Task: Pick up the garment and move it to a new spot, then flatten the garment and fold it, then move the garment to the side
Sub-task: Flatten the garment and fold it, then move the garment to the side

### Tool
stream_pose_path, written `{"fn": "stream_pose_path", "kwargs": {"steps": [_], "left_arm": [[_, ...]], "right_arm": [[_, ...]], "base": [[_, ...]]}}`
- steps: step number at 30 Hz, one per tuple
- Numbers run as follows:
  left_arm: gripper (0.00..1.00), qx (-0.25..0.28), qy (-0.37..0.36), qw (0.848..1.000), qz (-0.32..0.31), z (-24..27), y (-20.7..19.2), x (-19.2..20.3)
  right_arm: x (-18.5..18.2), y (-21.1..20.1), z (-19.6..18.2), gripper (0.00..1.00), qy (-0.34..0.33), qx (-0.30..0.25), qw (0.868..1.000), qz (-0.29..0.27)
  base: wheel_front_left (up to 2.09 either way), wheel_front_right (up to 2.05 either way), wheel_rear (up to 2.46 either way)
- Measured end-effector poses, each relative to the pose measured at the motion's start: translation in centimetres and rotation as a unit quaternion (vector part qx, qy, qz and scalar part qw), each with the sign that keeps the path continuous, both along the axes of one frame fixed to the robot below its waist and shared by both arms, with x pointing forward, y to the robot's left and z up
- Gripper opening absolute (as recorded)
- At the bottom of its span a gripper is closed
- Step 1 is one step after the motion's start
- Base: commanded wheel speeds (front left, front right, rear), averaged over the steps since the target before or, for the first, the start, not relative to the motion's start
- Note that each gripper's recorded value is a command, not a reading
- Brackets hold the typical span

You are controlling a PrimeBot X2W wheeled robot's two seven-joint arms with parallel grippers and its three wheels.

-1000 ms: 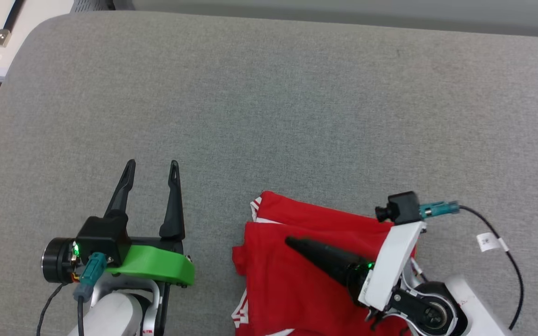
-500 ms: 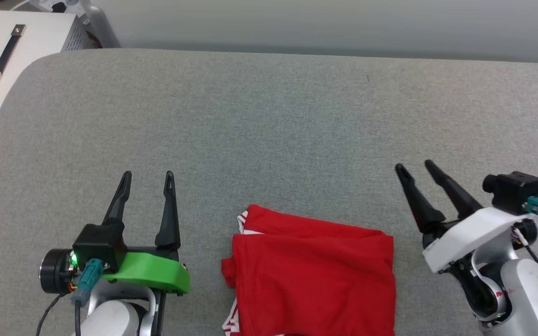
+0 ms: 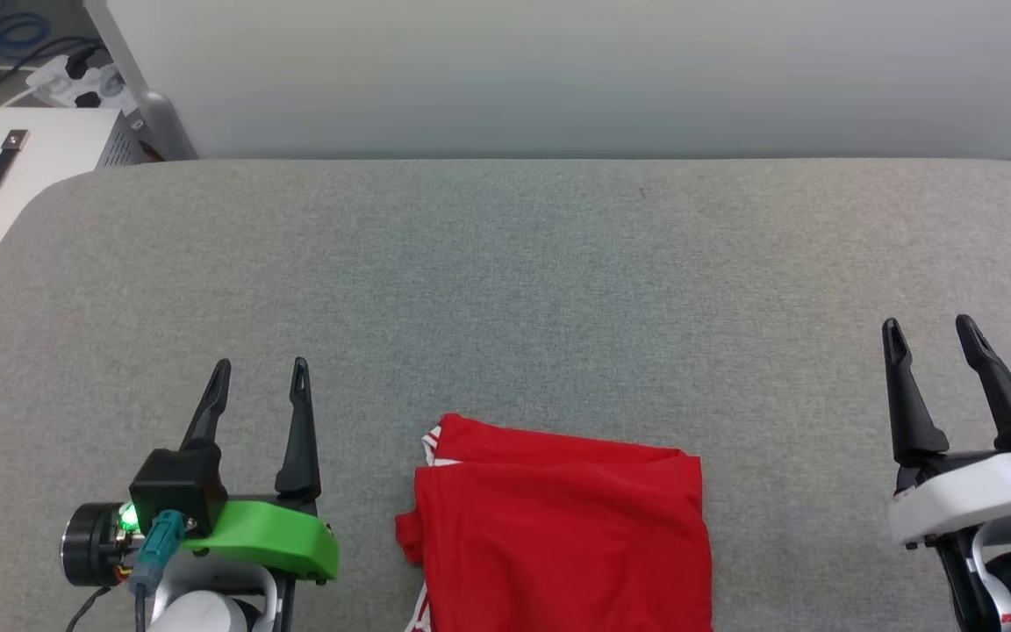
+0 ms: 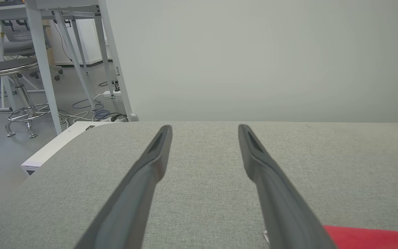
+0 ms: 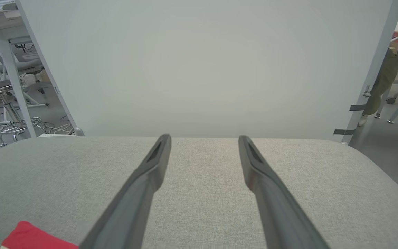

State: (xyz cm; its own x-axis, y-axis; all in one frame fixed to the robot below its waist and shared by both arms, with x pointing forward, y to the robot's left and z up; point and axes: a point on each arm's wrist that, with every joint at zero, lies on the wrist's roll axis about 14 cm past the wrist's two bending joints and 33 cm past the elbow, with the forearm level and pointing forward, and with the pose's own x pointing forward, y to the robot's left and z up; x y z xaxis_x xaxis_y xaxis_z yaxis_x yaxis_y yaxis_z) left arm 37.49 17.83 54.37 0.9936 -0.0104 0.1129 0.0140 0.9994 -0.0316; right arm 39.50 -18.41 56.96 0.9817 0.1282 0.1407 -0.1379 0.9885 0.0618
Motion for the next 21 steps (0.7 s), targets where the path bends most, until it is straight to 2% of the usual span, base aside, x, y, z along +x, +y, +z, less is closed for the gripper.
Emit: {"fn": "stream_pose_path", "kwargs": {"steps": [13,21], "left_arm": [[1.00,0.008,0.018,1.000,-0.011,-1.4,-0.3,-2.2],[1.00,0.005,0.022,1.000,-0.010,-1.7,-0.1,-2.6]], "right_arm": [[-4.5,0.4,-0.1,1.00,0.009,0.002,1.000,-0.007],[-5.3,0.8,0.5,1.00,0.005,-0.003,1.000,-0.003]], "base": [[0.00,0.00,0.00],[0.00,0.00,0.00]]}}
